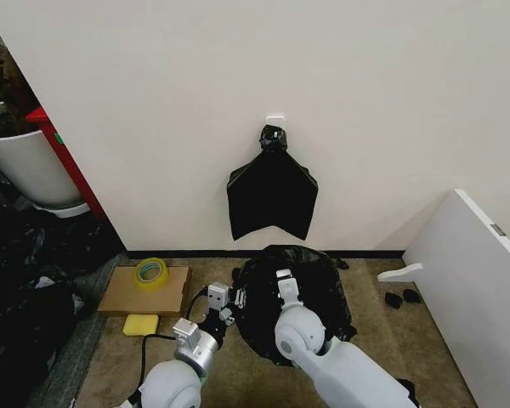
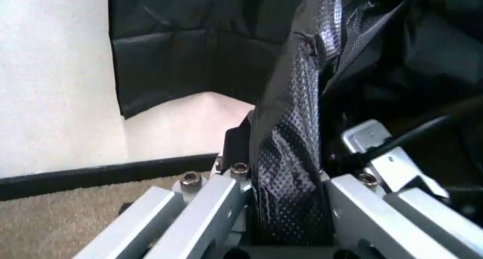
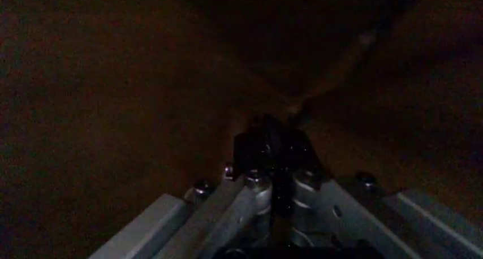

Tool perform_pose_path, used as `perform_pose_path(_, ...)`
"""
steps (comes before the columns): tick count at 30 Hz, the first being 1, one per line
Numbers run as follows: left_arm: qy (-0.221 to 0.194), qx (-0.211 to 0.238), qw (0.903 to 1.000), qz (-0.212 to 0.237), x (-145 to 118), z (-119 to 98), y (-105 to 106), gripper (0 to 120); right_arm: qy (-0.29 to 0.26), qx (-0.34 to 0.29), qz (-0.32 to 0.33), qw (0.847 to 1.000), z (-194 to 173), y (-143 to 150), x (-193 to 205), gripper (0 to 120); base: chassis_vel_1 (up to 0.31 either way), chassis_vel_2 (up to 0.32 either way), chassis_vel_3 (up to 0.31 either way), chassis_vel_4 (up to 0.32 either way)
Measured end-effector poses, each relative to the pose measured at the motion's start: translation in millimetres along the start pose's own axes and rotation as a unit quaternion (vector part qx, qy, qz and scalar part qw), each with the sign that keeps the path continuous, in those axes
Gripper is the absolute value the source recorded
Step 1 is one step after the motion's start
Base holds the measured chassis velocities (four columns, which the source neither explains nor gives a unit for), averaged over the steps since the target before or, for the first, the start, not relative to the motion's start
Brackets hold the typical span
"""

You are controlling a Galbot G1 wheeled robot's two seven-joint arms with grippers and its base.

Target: Place the garbage bag over the trash bin.

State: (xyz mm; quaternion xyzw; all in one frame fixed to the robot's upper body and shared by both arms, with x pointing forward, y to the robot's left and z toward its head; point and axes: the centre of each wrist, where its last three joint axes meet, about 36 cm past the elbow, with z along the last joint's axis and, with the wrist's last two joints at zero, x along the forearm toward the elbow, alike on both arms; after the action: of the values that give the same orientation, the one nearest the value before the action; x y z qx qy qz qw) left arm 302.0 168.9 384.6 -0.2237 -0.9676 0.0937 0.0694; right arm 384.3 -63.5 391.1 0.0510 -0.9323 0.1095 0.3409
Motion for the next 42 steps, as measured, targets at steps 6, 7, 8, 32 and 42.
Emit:
perform_pose_path(6, 0.004, 0.0, 1.0, 0.006, 2.3, 2.4, -1.6, 1, -0.024, -0.009, -0.02, 0.999, -8.1, 1.9, 6.8, 0, 0.0, 0.0, 0.0, 0.0)
perform_pose_path(7, 0.004, 0.0, 1.0, 0.007, 3.1, 2.5, -2.2, 1, -0.029, -0.01, -0.016, 0.999, -8.8, -0.9, 3.2, 0, 0.0, 0.0, 0.0, 0.0)
perform_pose_path(8, 0.004, 0.0, 1.0, 0.008, 4.0, 2.1, -2.7, 1, -0.03, -0.01, -0.009, 0.999, -7.8, -5.9, -1.7, 0, 0.0, 0.0, 0.0, 0.0)
perform_pose_path(32, -0.002, -0.009, 0.9997, 0.021, 6.4, -3.7, 0.7, 1, -0.01, 0.004, -0.02, 1.0, 2.0, -17.3, -4.3, 0, 0.0, 0.0, 0.0, 0.0)
perform_pose_path(42, -0.005, -0.005, 0.9997, 0.025, 2.0, -3.0, -1.6, 1, -0.012, 0.004, -0.05, 0.999, 7.9, -5.4, 10.8, 0, 0.0, 0.0, 0.0, 0.0)
